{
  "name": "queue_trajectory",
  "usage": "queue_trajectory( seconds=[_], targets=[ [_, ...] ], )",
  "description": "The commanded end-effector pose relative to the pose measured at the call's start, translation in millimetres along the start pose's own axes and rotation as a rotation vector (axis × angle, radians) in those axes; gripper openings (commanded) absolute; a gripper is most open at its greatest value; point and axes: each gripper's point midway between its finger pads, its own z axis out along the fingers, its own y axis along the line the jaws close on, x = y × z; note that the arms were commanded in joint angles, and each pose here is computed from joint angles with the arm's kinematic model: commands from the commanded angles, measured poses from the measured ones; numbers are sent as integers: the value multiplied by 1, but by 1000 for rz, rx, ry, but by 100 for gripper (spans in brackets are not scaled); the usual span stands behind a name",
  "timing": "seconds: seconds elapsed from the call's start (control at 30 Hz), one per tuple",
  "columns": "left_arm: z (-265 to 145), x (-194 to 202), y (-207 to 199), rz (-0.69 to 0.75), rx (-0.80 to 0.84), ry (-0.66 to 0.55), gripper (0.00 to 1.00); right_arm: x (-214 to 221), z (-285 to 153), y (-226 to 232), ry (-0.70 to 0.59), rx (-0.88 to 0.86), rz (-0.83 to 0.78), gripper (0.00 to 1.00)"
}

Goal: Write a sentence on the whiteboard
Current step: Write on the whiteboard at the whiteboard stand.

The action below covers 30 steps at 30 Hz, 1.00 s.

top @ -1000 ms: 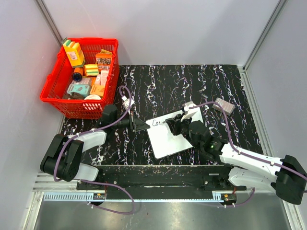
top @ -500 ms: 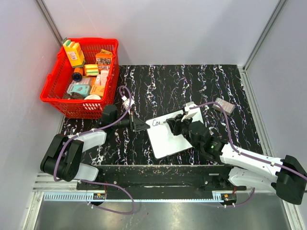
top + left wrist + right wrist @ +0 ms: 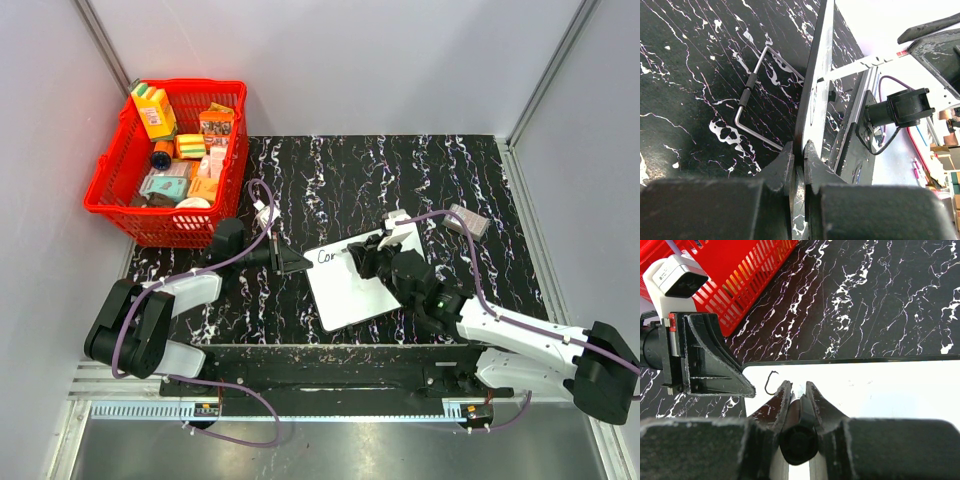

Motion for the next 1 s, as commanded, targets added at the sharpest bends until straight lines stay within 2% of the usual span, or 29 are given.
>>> queue_trajectory(
  seconds=[0.0, 0.97],
  targets=[
    [2, 1, 22, 117, -72, -6, 0, -20, 4, -4, -55, 54, -6, 0],
    [2, 1, 23, 119, -76, -7, 0, 8, -7, -6, 45, 20, 2, 0]
  ],
)
